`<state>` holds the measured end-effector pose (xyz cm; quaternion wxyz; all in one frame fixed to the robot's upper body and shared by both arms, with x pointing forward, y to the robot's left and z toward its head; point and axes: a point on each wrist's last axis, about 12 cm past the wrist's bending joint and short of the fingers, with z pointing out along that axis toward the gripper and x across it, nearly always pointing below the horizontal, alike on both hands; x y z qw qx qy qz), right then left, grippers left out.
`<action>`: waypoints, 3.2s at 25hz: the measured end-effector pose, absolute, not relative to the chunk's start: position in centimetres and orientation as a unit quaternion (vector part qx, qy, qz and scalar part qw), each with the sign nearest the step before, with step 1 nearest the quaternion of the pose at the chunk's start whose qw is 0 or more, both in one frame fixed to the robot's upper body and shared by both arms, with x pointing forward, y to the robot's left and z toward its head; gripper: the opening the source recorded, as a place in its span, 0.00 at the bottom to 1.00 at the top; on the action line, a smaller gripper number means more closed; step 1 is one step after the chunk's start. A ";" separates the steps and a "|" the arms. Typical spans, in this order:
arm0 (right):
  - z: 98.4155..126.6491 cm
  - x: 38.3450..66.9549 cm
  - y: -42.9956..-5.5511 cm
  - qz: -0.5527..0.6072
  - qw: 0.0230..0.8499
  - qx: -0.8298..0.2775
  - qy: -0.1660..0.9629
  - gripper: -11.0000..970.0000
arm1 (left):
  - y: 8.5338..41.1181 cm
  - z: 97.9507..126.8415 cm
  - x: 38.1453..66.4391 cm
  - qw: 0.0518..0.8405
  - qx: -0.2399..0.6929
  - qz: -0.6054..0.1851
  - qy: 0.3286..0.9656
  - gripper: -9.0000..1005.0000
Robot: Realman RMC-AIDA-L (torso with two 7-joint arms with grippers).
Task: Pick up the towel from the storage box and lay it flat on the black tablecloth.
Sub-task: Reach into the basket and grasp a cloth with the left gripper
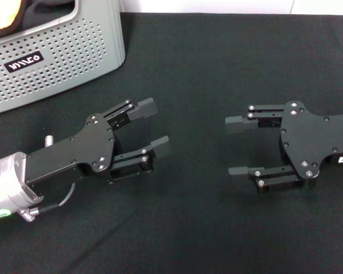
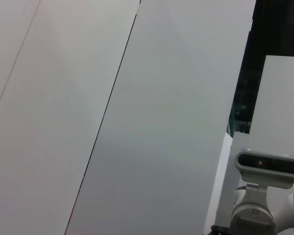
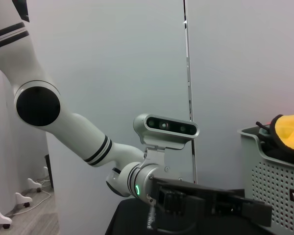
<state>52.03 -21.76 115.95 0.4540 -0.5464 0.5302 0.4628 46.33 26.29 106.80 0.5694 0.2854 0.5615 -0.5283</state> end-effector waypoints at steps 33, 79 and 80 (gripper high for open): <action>115.2 52.2 -22.8 0.461 0.498 -0.504 0.534 0.76 | 26.6 106.5 46.1 0.598 0.227 -0.521 0.565 0.88; 114.1 52.4 -25.1 0.431 0.629 -0.417 0.495 0.76 | 31.9 104.1 47.5 0.726 -0.132 -0.355 0.573 0.88; 114.1 52.5 -25.1 0.430 0.630 -0.417 0.494 0.76 | 31.9 104.1 47.5 0.726 -0.133 -0.356 0.573 0.88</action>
